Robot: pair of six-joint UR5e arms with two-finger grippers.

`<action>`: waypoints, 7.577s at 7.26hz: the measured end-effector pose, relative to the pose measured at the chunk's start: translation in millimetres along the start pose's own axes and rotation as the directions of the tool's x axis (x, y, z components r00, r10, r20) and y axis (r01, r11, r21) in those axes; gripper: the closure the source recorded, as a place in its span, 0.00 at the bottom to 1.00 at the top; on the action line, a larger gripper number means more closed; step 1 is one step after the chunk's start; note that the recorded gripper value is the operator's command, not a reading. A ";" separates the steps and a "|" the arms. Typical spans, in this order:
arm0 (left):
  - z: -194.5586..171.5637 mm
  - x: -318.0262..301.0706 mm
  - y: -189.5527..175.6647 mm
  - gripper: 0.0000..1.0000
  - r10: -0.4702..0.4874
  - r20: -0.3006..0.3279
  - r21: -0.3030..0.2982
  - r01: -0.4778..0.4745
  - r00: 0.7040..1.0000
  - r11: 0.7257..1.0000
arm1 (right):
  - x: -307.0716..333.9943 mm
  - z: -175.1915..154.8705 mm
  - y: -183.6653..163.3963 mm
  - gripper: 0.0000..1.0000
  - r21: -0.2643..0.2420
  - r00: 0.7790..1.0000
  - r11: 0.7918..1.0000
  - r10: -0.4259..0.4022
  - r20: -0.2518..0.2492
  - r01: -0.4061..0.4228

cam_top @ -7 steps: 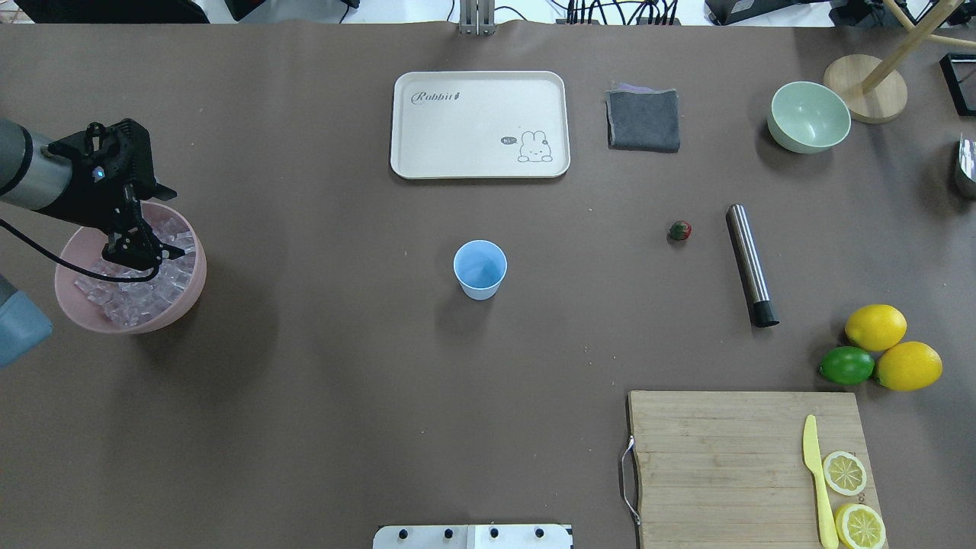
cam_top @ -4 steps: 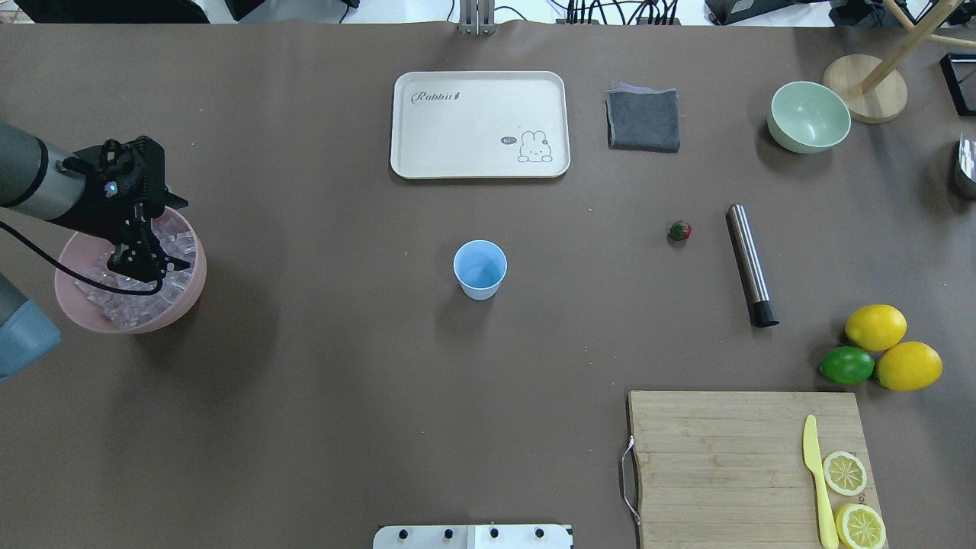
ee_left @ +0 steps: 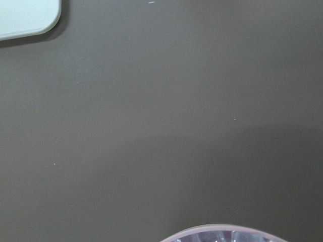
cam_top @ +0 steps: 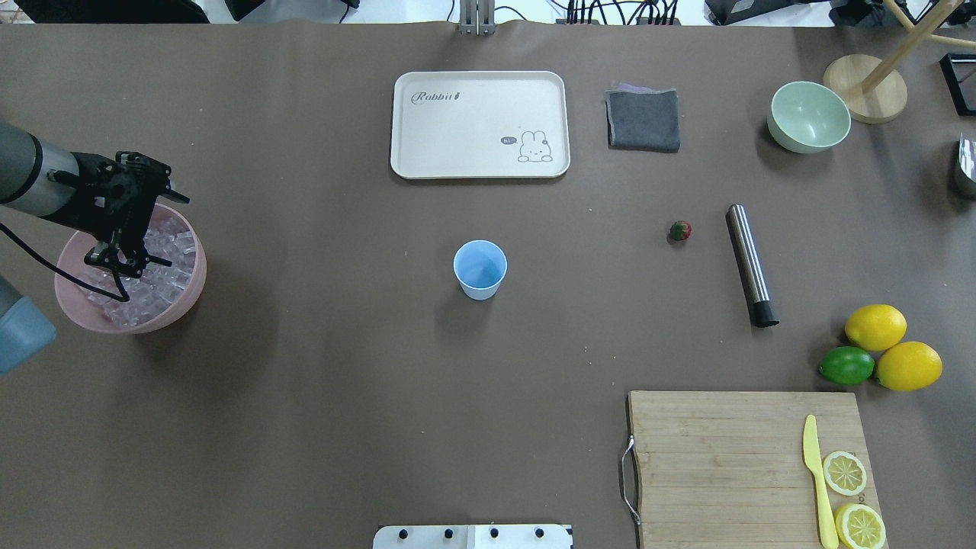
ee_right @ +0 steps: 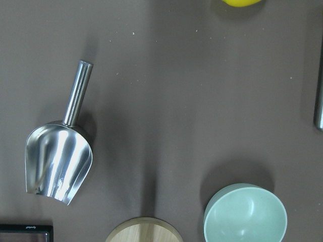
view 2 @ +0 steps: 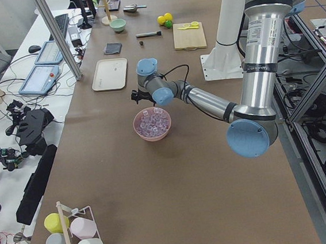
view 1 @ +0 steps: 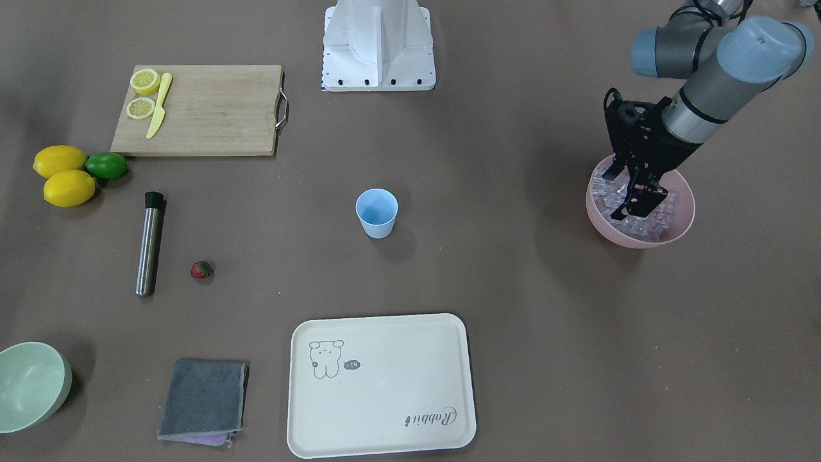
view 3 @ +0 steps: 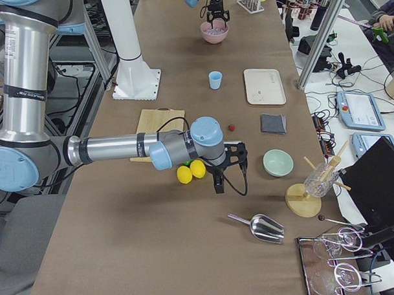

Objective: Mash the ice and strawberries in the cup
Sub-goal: 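Close the left gripper on an ice cube in the pink bowl, then lift the ice cube and carry it over the light-blue cup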

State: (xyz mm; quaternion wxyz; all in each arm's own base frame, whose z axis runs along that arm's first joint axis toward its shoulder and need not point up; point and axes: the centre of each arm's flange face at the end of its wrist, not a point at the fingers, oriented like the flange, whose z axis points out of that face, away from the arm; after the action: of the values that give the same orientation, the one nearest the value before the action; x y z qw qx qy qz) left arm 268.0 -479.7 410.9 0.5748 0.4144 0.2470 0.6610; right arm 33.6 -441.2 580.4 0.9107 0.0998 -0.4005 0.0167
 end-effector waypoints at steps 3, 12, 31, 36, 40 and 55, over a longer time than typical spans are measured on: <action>4.8 12.3 19.6 0.05 0.100 -0.030 -0.025 -0.101 0.994 0.995 | 3.7 2.4 4.3 0.00 -0.007 1.000 1.000 0.010 -0.002 -0.010; 30.3 32.4 8.0 0.04 0.112 -0.120 -0.039 -0.118 0.986 0.992 | 7.8 5.9 6.2 0.00 -0.016 0.999 0.999 0.046 -0.004 -0.046; 32.2 39.3 1.5 0.62 0.078 -0.186 -0.052 -0.089 0.979 0.995 | 12.5 7.8 15.4 0.00 -0.026 0.998 0.998 0.059 -0.007 -0.059; -42.6 -37.9 13.4 0.71 -0.238 -0.199 -0.086 0.225 0.951 0.971 | 12.0 6.6 17.3 0.00 -0.025 0.998 0.998 0.059 -0.005 -0.060; -70.0 -63.1 -12.1 0.89 -0.861 -0.096 -0.100 0.856 0.499 0.507 | 14.8 7.5 23.0 0.00 -0.031 0.998 0.997 0.067 -0.006 -0.067; 64.3 -15.6 -343.5 0.92 -0.853 -0.093 -0.054 0.858 -0.514 -0.511 | 11.5 1.2 21.9 0.00 0.004 1.000 1.000 0.024 0.008 -0.024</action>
State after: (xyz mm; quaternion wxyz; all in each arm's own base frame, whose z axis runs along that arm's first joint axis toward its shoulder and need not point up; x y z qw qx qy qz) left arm 512.1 -429.9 165.4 0.8344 -0.0255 0.5264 -0.1615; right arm 38.1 -420.6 593.3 0.9087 0.0968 -0.4052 0.0282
